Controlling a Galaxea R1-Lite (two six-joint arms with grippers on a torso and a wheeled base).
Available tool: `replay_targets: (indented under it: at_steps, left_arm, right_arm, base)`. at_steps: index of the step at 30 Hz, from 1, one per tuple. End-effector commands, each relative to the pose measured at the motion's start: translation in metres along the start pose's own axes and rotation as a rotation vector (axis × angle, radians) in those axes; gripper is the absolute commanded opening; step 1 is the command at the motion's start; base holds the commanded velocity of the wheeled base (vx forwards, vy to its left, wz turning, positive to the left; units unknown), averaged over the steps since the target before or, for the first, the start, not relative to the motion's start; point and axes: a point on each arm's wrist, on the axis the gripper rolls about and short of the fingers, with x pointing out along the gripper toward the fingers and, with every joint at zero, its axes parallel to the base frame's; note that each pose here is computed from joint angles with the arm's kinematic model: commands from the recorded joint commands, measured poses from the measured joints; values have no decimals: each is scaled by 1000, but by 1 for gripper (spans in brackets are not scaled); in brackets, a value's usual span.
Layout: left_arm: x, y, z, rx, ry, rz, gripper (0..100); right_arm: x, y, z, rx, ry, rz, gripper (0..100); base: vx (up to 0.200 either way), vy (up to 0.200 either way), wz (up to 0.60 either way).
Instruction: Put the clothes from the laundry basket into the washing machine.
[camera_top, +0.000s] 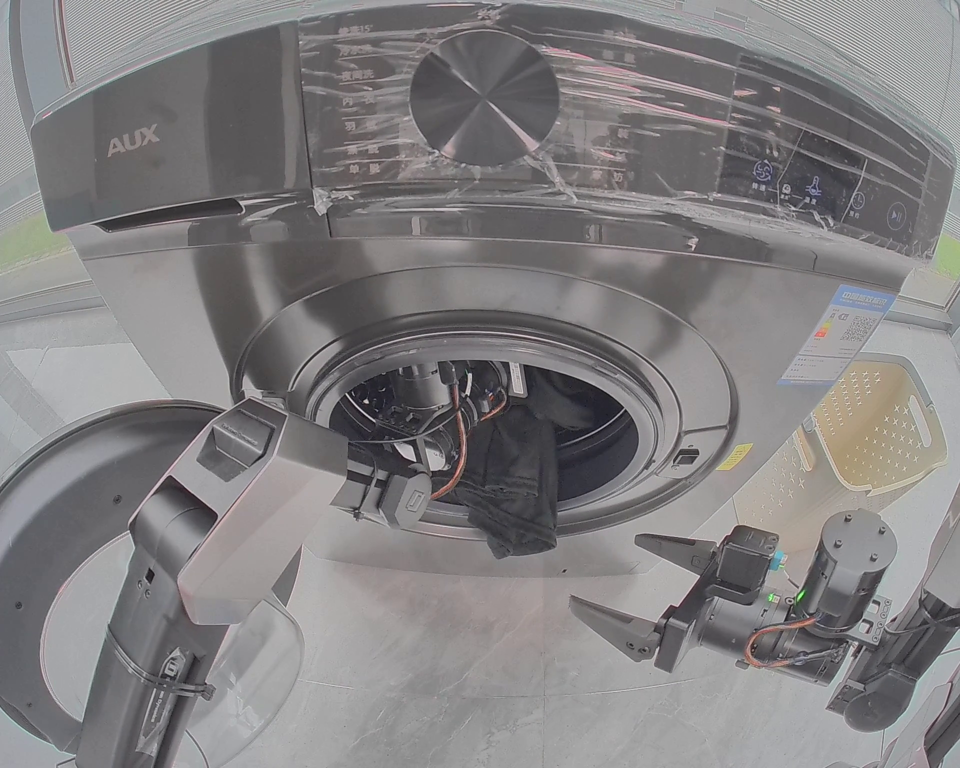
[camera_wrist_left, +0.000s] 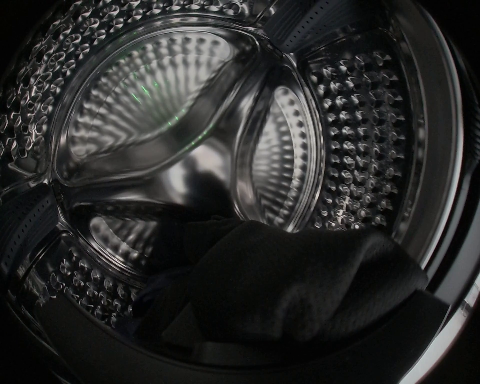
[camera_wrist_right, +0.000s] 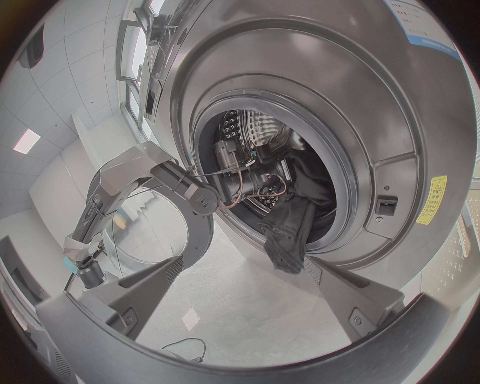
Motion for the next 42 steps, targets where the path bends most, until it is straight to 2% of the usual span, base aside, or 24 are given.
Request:
replay_targets:
  at_steps: [1,2,3,6,9,12,15,16,17,20,23,26,29,30,35,37,39,42]
  left_arm:
    - [10,7,-8,-5,-18,47,0]
    - [10,7,-8,-5,-18,47,0]
    - [10,8,-8,-5,-17,52,100]
    - [10,9,-6,-11,-6,68,100]
    - [9,11,-11,-56,44,134,100]
    - [4,9,-8,-69,96,163,100]
    - [-4,6,-8,-63,140,162,100]
    - [-17,2,-12,-53,208,148,100]
    - [-18,1,-13,-53,213,146,100]
    - [-44,-7,-25,-47,336,89,100]
    - [-59,-8,-39,-42,412,63,100]
    - [-68,-8,-50,-31,463,49,100]
    - [-70,-10,-53,-22,473,37,100]
    - [-70,-10,-54,-21,475,37,0]
    - [-67,-9,-61,-20,480,32,0]
    - [-59,-8,-61,-27,454,35,0]
    - [-50,-8,-56,-36,410,43,0]
    - [-36,-6,-49,-71,341,59,0]
  right_arm:
    - [1,0,-4,2,18,0,100]
    - [1,0,-4,2,18,0,100]
    - [1,0,-4,2,16,1,100]
    - [1,0,-3,2,15,1,100]
    - [0,1,-4,2,19,2,100]
    - [0,0,-5,3,22,1,100]
    - [2,0,-8,6,36,0,100]
    - [4,-1,-11,7,51,-2,100]
    - [4,-1,-12,7,53,-2,100]
    - [5,-1,-13,8,57,-1,100]
    - [7,-1,-16,9,70,-1,100]
    - [7,-1,-16,9,71,-3,100]
    - [7,-1,-16,10,71,-3,100]
    - [7,-1,-16,10,71,-2,100]
    - [8,1,-14,8,62,7,100]
    - [8,4,-13,5,54,19,100]
    - [8,5,-12,5,51,21,100]
    - [8,4,-12,6,52,17,100]
  base:
    - [0,0,0]
    - [0,0,0]
    - [0,0,0]
    - [0,0,0]
    - [0,0,0]
    - [0,0,0]
    - [0,0,0]
    - [0,0,0]
    - [0,0,0]
    - [0,0,0]
    - [0,0,0]
    - [0,0,0]
    - [0,0,0]
    - [0,0,0]
    - [0,0,0]
    - [0,0,0]
    - [0,0,0]
    - [0,0,0]
